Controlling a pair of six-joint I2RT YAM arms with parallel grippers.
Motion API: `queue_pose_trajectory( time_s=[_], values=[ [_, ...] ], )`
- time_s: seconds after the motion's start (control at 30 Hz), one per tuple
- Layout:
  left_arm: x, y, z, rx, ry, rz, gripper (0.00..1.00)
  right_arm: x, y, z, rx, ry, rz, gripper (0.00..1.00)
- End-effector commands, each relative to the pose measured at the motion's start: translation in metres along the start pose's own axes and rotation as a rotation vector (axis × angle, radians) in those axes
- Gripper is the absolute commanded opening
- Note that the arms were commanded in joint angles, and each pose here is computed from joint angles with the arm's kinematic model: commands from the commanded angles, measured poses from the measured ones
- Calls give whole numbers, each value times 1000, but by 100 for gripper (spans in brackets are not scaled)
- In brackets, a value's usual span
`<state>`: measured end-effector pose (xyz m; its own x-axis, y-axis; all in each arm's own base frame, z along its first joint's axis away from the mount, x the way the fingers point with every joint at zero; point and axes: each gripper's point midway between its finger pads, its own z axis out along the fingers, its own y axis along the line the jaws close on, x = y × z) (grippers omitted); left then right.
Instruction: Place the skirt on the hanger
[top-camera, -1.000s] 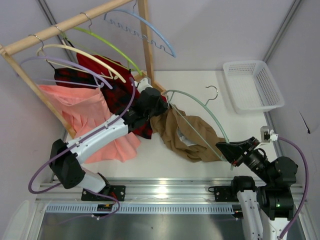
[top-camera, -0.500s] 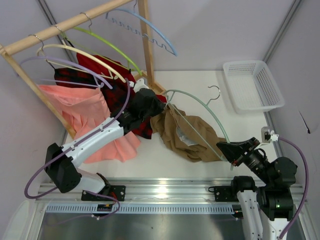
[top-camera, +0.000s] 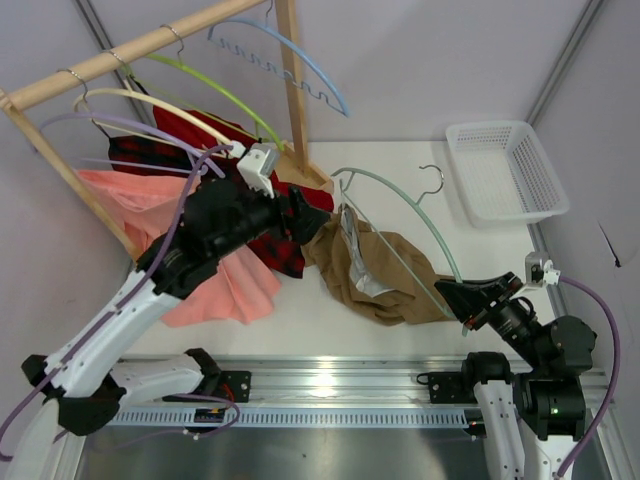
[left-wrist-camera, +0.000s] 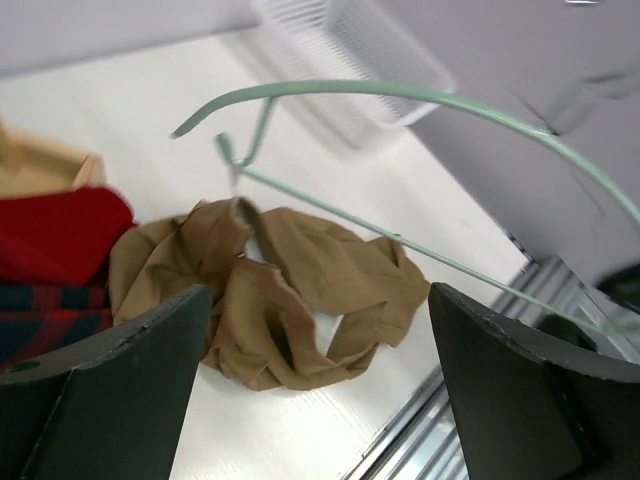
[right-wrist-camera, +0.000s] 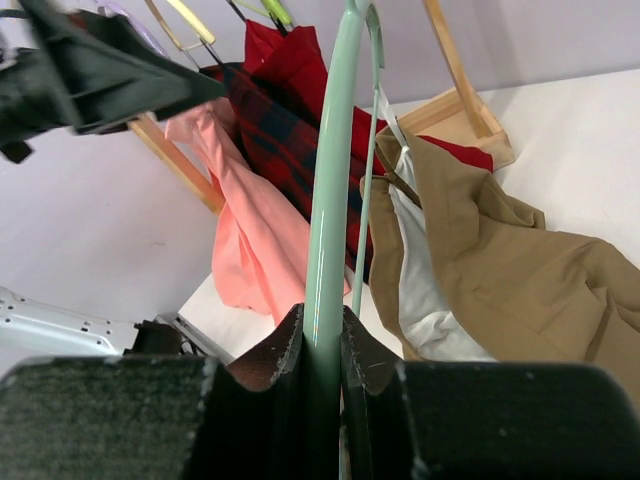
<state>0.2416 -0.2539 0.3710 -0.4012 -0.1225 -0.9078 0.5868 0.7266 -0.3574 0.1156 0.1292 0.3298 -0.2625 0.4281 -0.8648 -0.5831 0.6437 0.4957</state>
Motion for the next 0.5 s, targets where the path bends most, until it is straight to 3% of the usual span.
queue_pose_trajectory(
  time_s=[0.0, 0.1, 0.27, 0.47],
  values=[
    [1, -45, -17, 212, 25, 180, 95, -26, 16, 1, -68, -92, -120, 0],
    [14, -63, -6, 244, 43, 258, 95, -24, 17, 1, -75, -85, -126, 0],
    [1, -86, 15, 287, -57, 328, 95, -22, 20, 0, -91, -70, -137, 0],
    [-22, -84, 24, 256, -169, 672, 96, -17, 21, -5, -77, -38, -156, 0]
  ],
)
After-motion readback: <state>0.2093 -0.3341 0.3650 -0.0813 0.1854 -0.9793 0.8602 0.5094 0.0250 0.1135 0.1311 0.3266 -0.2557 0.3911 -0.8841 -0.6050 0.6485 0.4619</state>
